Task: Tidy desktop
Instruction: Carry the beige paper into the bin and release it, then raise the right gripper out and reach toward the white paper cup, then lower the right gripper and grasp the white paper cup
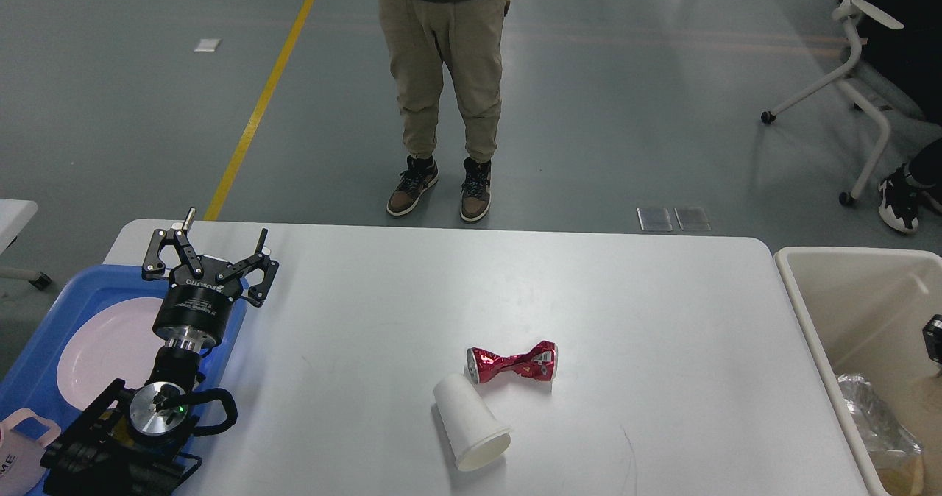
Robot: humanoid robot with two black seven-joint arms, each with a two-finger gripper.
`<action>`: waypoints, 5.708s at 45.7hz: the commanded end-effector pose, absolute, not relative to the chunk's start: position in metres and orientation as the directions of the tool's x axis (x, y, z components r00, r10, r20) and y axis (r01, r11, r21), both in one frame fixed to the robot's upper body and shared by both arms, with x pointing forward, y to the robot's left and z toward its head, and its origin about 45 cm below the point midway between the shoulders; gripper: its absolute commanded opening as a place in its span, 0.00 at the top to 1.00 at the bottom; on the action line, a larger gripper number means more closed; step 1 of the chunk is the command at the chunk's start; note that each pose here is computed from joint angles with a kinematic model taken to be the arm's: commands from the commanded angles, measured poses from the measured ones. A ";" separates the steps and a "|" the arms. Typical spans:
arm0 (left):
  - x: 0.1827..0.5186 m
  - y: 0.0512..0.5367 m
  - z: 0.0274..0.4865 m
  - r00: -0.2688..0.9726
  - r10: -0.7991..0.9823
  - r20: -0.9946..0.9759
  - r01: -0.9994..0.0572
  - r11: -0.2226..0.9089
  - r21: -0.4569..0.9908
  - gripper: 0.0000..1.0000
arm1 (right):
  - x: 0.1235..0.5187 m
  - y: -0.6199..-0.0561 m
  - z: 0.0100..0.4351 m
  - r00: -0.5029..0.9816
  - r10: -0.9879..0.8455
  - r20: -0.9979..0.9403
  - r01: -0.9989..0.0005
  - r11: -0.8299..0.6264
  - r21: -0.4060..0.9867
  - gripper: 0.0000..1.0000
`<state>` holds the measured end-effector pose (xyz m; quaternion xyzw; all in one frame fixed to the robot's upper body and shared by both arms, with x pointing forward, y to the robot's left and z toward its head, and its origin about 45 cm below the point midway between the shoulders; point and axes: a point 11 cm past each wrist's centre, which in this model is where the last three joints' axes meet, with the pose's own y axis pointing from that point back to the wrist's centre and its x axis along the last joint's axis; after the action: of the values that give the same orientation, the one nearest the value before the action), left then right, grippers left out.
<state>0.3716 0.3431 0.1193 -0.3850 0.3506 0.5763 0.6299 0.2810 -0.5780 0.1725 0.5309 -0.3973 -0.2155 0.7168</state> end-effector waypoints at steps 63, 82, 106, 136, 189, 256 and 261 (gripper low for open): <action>0.372 0.343 0.120 0.093 0.456 -0.885 -0.996 0.041 -0.083 0.04 | 0.234 -0.567 0.028 0.483 -0.493 0.723 -0.315 0.673 0.669 0.00; 0.372 0.343 0.119 0.091 0.456 -0.885 -0.996 0.041 -0.081 0.04 | 0.254 -0.571 0.052 0.539 -0.575 0.616 -0.250 0.589 0.768 0.00; 0.372 0.343 0.120 0.093 0.456 -0.885 -0.996 0.042 -0.082 0.04 | 0.349 -0.447 0.227 0.849 -0.491 0.194 -0.114 0.188 0.976 0.00; 0.372 0.343 0.119 0.090 0.457 -0.885 -0.996 0.039 -0.081 0.04 | 0.311 -0.261 0.411 0.980 -0.171 0.105 -0.111 -0.024 0.994 0.07; 0.372 0.343 0.120 0.091 0.456 -0.885 -0.996 0.040 -0.082 0.04 | 0.302 -0.071 0.293 0.937 0.290 0.196 -0.164 -0.131 0.978 0.05; 0.372 0.343 0.120 0.091 0.456 -0.885 -0.996 0.041 -0.081 0.04 | 0.264 -0.046 0.075 0.980 0.126 0.156 -0.122 -0.239 0.963 0.11; 0.372 0.343 0.120 0.093 0.456 -0.885 -0.996 0.042 -0.082 0.04 | 0.261 -0.047 0.072 0.982 0.116 0.150 -0.119 -0.240 0.963 0.12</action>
<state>0.3721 0.3427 0.1198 -0.3848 0.3506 0.5754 0.6308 0.2634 -0.0460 0.0747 0.7807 0.0010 0.1001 0.6168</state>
